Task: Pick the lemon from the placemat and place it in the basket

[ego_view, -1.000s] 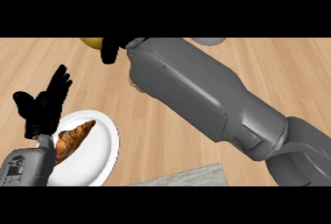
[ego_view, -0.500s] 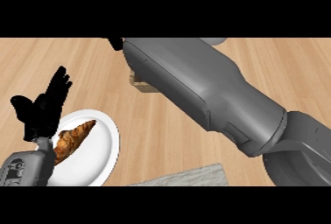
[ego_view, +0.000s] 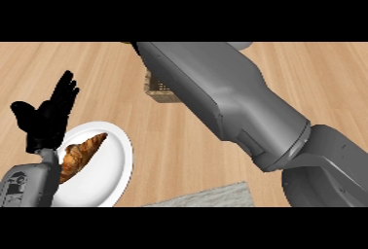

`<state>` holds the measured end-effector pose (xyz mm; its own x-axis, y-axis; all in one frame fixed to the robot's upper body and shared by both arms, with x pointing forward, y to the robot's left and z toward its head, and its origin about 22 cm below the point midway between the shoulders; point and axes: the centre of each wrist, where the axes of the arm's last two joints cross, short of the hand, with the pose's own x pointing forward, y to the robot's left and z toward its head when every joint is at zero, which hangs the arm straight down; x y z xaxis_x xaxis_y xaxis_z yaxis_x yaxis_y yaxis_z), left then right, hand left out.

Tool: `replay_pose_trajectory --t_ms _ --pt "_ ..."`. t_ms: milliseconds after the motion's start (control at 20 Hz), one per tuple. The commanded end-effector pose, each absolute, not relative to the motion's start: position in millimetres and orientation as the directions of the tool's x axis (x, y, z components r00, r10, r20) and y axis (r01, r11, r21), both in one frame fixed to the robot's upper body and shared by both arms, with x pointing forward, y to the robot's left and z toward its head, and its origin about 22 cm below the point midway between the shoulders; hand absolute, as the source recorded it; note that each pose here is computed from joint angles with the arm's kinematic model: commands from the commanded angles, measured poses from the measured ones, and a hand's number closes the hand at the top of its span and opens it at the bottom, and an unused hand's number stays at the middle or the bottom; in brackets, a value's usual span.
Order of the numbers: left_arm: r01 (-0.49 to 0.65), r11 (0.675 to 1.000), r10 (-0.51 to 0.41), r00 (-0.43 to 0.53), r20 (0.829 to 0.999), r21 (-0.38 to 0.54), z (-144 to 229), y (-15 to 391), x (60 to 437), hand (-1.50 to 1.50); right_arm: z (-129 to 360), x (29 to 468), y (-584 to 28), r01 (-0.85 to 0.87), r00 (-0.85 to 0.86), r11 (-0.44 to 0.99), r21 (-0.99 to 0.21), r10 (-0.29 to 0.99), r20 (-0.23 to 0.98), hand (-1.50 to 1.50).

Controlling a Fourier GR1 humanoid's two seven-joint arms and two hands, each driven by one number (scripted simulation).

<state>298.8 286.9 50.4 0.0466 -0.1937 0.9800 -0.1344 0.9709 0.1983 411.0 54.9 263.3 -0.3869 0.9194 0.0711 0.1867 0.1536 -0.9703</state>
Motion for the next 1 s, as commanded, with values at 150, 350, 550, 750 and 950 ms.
replay_pose_trajectory --t_ms 150,350,550,750,950 --pt "-0.141 0.970 -0.195 0.045 0.980 0.199 48.4 271.3 295.3 0.00 235.2 423.0 38.9 0.082 -0.367 0.078 -0.994 0.929 0.043 1.50" --pt "-0.117 0.974 -0.191 0.046 0.980 0.195 52.8 287.2 293.2 0.00 229.1 428.1 32.3 0.105 -0.348 0.073 -0.992 0.937 0.032 1.50" --pt "-0.133 0.973 -0.187 0.044 0.981 0.191 33.5 282.9 304.8 0.00 222.9 424.2 34.7 0.124 -0.339 0.088 -0.988 0.940 0.041 1.50" --pt "-0.115 0.975 -0.187 0.038 0.982 0.190 55.1 265.6 290.5 0.00 218.9 433.2 23.9 0.116 -0.323 0.032 -0.993 0.946 -0.007 1.50" --pt "-0.118 0.971 -0.203 0.038 0.978 0.207 31.4 279.9 287.2 0.00 226.4 434.0 24.7 0.118 -0.326 0.017 -0.993 0.945 -0.023 1.50"
